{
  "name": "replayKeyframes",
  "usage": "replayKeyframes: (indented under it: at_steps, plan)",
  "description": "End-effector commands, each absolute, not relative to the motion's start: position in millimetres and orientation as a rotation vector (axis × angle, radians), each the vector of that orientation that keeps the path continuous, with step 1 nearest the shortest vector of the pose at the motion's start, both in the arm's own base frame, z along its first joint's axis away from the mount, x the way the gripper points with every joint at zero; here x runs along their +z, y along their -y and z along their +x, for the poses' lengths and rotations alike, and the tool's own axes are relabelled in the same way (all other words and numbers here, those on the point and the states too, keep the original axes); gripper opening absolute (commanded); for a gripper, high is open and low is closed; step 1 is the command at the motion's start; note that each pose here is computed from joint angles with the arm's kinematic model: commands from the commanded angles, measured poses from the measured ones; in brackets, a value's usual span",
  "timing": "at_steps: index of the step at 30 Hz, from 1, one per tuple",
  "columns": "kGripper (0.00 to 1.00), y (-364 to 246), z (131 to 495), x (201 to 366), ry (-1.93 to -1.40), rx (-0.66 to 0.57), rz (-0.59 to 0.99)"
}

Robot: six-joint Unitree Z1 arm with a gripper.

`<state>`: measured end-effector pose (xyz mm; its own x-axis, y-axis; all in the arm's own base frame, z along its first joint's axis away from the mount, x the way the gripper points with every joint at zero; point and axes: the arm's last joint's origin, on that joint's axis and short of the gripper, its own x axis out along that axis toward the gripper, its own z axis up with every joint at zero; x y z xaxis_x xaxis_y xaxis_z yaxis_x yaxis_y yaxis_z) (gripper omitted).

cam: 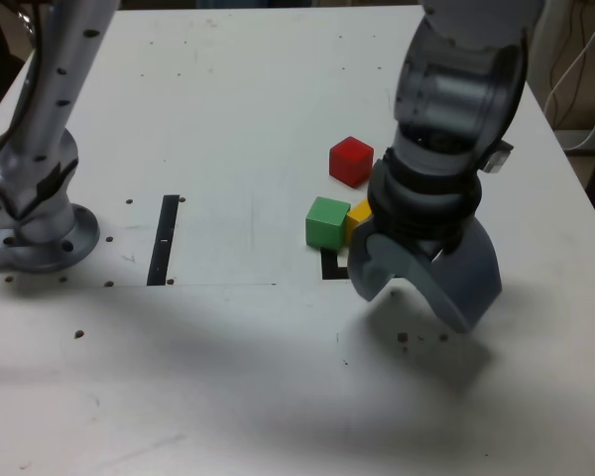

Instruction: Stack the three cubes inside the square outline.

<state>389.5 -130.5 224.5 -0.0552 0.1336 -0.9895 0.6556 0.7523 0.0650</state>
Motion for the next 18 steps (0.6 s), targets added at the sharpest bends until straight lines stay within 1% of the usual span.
replayKeyframes:
  at_steps: [1,9,18]
  plan:
    - [0.98,122.8,393.7,221.5,-1.603,-0.478,0.655]
    - [0.97,82.7,393.4,222.8,-1.619,-0.455,0.652]
    - [0.97,39.9,372.8,217.0,-1.655,-0.399,0.576]
